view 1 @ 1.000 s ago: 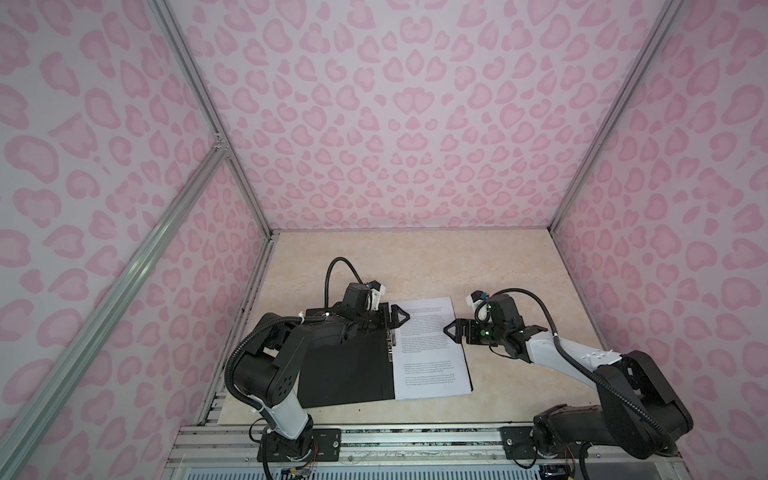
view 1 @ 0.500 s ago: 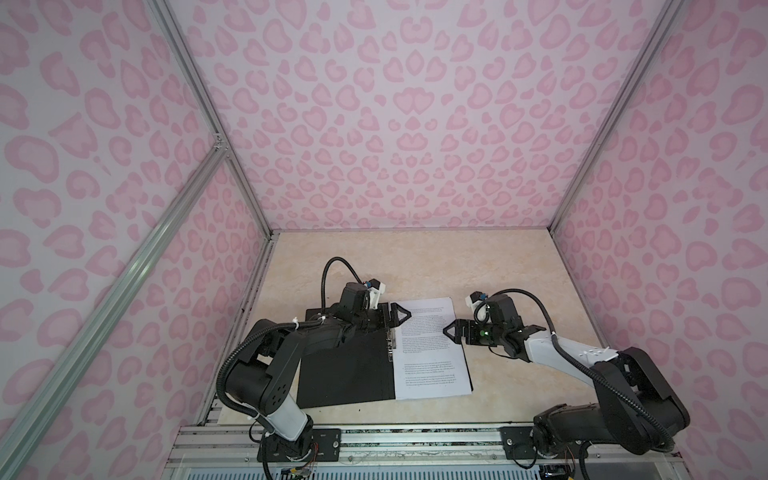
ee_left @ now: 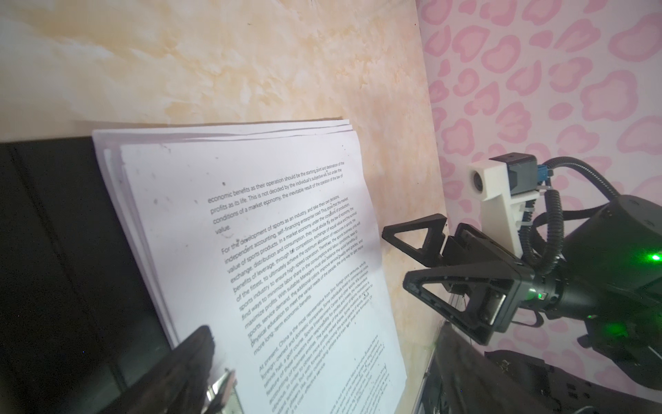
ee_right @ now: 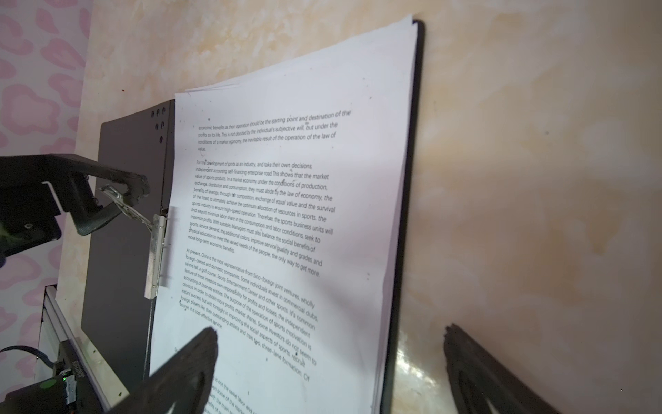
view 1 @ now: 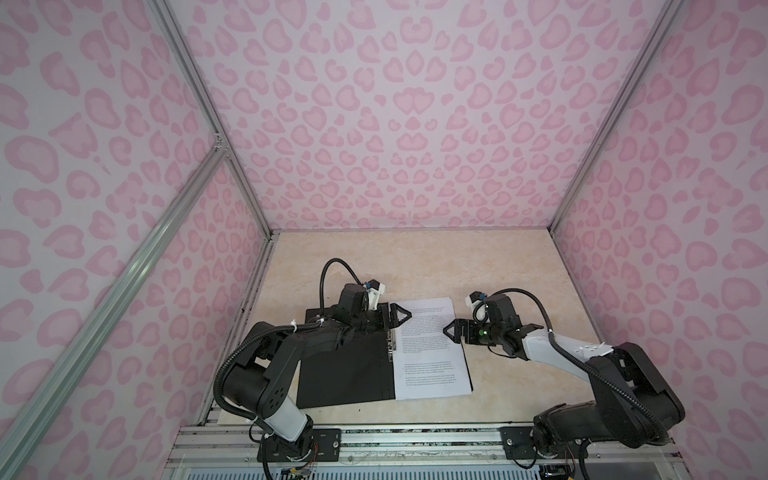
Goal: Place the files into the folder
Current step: 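Move left gripper onto the clip while right gripper holds the sheet stack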
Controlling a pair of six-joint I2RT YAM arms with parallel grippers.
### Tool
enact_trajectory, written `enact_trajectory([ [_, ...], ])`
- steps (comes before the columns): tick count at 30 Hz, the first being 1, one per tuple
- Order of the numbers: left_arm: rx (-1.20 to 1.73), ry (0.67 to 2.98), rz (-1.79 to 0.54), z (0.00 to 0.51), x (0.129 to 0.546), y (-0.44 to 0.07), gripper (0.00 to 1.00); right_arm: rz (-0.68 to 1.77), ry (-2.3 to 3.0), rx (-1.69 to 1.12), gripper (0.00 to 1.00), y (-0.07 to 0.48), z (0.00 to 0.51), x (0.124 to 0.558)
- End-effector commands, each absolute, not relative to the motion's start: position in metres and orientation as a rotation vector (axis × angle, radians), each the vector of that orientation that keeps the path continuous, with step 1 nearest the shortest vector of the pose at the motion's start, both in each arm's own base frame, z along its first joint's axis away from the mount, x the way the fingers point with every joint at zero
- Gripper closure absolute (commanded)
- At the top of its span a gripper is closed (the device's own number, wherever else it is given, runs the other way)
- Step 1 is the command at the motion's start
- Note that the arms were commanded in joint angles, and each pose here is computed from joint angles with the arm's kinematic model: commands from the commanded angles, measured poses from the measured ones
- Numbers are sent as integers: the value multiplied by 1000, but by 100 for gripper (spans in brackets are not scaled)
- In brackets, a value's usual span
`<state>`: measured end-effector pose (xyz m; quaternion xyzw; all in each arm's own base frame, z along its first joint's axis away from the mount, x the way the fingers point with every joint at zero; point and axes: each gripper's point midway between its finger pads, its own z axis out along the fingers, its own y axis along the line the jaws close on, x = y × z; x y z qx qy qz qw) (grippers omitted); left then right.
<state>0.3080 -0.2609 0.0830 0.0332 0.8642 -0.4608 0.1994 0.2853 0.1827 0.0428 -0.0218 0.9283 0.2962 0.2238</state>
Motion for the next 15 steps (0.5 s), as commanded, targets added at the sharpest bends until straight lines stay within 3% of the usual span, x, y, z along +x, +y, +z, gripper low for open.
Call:
enact_trajectory([
  [1, 115, 2376, -1322, 93, 308, -265, 2, 841, 2561, -74, 2, 189, 43, 286],
  [15, 113, 2376, -1336, 94, 305, -265, 2, 833, 2561, -170, 2, 205, 44, 283],
])
